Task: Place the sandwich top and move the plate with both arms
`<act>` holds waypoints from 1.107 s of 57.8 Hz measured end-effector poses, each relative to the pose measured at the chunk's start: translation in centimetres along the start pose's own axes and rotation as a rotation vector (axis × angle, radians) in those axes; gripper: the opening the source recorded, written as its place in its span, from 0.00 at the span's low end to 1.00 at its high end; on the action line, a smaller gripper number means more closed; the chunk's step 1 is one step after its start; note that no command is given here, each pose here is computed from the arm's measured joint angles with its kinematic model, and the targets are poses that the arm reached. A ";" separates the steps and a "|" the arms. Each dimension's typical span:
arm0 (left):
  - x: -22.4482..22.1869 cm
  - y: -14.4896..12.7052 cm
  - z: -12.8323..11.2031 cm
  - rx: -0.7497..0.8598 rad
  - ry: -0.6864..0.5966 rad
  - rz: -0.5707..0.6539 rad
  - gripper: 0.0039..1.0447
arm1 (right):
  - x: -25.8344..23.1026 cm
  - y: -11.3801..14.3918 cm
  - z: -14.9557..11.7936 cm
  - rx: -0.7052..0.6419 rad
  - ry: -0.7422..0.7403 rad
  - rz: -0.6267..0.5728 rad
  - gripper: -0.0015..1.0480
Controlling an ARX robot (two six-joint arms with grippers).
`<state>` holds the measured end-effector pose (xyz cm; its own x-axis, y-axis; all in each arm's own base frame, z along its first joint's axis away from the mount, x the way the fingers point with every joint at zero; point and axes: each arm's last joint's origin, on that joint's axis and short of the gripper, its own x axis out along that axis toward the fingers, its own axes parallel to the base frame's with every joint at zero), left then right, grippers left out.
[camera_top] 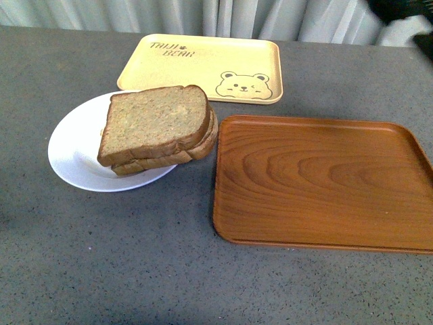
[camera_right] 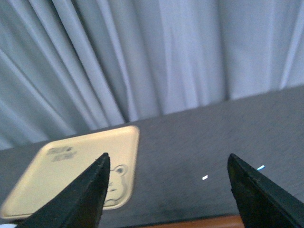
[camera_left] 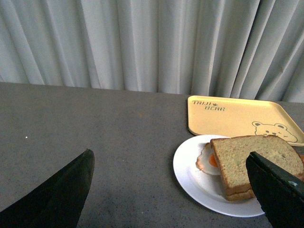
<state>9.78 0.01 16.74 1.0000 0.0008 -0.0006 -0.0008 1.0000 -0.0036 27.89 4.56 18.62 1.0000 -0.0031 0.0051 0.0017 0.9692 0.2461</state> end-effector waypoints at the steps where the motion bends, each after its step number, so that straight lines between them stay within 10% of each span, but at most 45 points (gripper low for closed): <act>1: 0.0 0.0 0.0 0.000 0.000 0.000 0.92 | -0.5 -0.2 0.1 -0.020 -0.009 -0.003 0.63; 20: 0.0 0.0 0.0 0.000 0.000 0.000 0.92 | -6.9 -3.0 -0.9 -0.230 0.001 0.006 0.02; 64: 0.0 0.0 0.0 0.000 0.000 0.000 0.92 | -13.6 -4.9 -0.7 -0.243 0.006 0.006 0.02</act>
<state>9.78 0.01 16.74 1.0000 0.0008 -0.0006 -0.0008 1.0000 -0.0040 14.24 0.05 16.72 1.0000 0.0034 0.0002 -0.0034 1.0000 0.0059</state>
